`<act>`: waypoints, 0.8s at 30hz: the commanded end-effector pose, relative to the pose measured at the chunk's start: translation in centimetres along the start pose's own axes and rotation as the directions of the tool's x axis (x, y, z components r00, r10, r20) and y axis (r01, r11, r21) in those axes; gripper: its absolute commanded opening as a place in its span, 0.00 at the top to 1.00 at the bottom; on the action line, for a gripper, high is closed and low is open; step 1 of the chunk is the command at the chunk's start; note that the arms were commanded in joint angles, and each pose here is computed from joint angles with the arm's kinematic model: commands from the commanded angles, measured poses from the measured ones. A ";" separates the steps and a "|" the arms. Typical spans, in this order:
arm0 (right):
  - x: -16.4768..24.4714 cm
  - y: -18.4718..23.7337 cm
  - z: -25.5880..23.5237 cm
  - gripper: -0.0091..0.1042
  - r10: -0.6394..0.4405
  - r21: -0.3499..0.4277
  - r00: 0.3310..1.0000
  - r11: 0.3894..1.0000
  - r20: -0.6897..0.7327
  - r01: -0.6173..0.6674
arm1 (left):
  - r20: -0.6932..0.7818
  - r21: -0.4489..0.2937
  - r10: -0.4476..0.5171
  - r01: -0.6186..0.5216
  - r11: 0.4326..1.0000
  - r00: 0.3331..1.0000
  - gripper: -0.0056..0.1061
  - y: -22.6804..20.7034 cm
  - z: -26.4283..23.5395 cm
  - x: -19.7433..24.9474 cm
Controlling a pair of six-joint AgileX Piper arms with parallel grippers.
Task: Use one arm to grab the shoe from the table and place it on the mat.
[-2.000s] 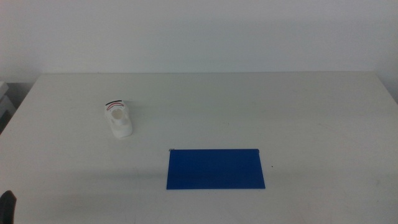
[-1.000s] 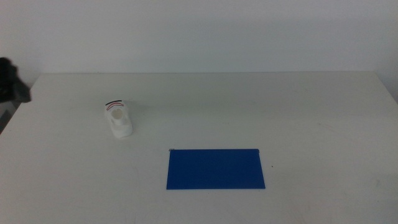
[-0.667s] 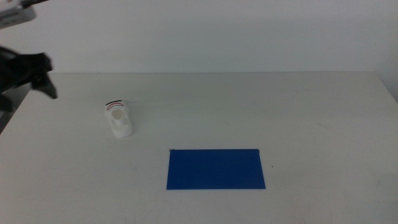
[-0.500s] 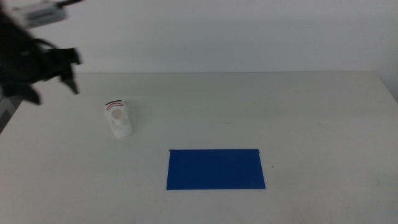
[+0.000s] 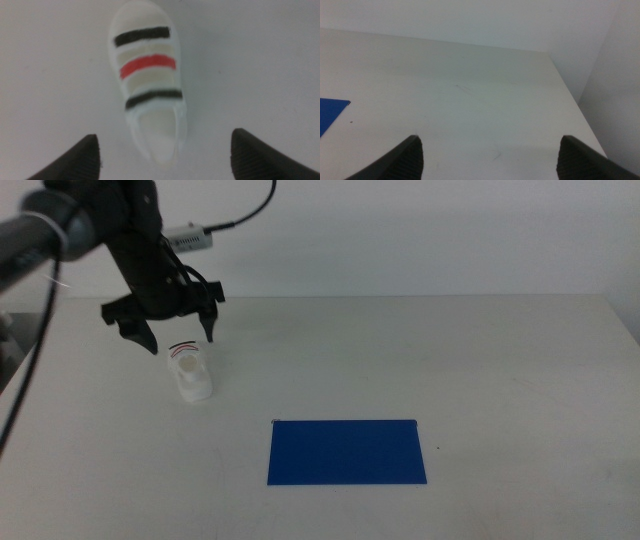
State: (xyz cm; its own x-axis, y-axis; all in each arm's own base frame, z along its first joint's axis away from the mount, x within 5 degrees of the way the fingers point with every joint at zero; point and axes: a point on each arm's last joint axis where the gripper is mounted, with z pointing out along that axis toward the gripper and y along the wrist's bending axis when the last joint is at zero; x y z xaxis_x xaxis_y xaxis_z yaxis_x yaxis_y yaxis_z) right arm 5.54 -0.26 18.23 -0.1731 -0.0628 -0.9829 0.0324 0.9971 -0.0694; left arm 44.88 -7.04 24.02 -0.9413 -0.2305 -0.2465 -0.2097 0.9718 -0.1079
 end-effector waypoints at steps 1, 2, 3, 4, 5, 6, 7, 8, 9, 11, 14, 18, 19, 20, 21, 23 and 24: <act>-0.5 0.0 0.0 0.23 -0.018 0.008 0.998 1.000 0.064 0.018 | 0.074 0.046 -0.017 0.014 0.999 0.997 0.11 -0.8 -2.1 -1.0; -0.5 0.0 0.0 0.23 -0.018 0.008 0.998 1.000 0.064 0.018 | 0.072 0.047 -0.022 0.019 0.999 0.997 0.11 -0.8 -1.7 -1.2; -0.5 0.0 0.0 0.23 -0.018 0.008 0.998 1.000 0.064 0.018 | 0.069 0.046 -0.027 0.024 0.999 0.997 0.11 -0.9 -1.2 -1.4; -0.5 0.0 0.0 0.23 -0.018 0.008 0.998 1.000 0.064 0.018 | 0.066 0.045 -0.032 0.029 0.999 0.997 0.11 -1.0 -0.8 -1.5; -0.5 0.0 0.0 0.23 -0.018 0.008 0.998 1.000 0.064 0.018 | 0.063 0.045 -0.038 0.036 0.998 0.997 0.11 -1.0 -0.5 -1.6; -0.5 0.0 0.0 0.23 -0.018 0.008 0.998 1.000 0.064 0.018 | 0.060 0.042 -0.046 0.043 0.998 0.997 0.11 -1.0 -0.1 -1.7; -0.5 0.0 0.0 0.23 -0.018 0.008 0.998 1.000 0.064 0.018 | 0.056 0.041 -0.059 0.057 0.998 0.997 0.11 -1.0 0.2 -1.8; -0.5 0.0 0.0 0.23 -0.018 0.008 0.998 1.000 0.064 0.018 | 0.051 0.039 -0.070 0.068 0.997 0.996 0.11 -1.0 0.6 -1.8; -0.5 0.0 0.0 0.23 -0.018 0.008 0.998 1.000 0.064 0.018 | 0.048 0.038 -0.079 0.077 0.996 0.996 0.11 -1.0 0.9 -1.8; -0.5 0.0 0.0 0.23 -0.018 0.008 0.998 1.000 0.064 0.018 | 0.034 0.029 -0.090 0.089 0.996 0.995 0.11 -1.0 1.7 -1.8; -0.5 0.0 0.0 0.23 -0.018 0.008 0.998 1.000 0.064 0.018 | 0.015 0.013 -0.102 0.102 0.995 0.995 0.11 -0.8 2.9 -1.8; -0.5 0.0 0.0 0.23 -0.018 0.008 0.998 1.000 0.064 0.018 | 0.010 0.007 -0.132 0.132 0.991 0.991 0.11 -0.4 3.4 -1.9; -0.5 0.0 0.0 0.23 -0.018 0.008 0.998 1.000 0.064 0.018 | 0.009 0.006 -0.134 0.134 0.991 0.991 0.12 -0.3 3.4 -2.0; -0.5 0.0 0.0 0.23 -0.018 0.008 0.998 1.000 0.064 0.018 | 0.009 0.004 -0.138 0.138 0.990 0.990 0.13 -0.1 3.4 -2.0; -0.5 0.0 0.0 0.23 -0.018 0.008 0.998 1.000 0.064 0.018 | 0.008 0.002 -0.143 0.143 0.990 0.990 0.15 0.1 3.5 -2.1; -0.5 0.0 0.0 0.23 -0.018 0.008 0.998 1.000 0.064 0.018 | 0.008 0.000 -0.157 0.157 0.988 0.988 0.22 0.8 3.5 -2.3; -0.5 0.0 0.0 0.23 -0.018 0.008 0.998 1.000 0.064 0.018 | 0.006 0.006 -0.169 0.169 0.986 0.986 0.27 1.1 3.5 -2.5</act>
State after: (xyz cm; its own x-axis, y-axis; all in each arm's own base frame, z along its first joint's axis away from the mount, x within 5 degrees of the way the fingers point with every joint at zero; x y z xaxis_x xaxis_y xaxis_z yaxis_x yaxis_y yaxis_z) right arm 5.54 -0.26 18.23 -0.1731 -0.0628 -0.9829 0.0324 0.9971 -0.0694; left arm 47.82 -6.23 17.00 -0.9227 -0.3581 -0.1430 -0.3479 0.9330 -0.0917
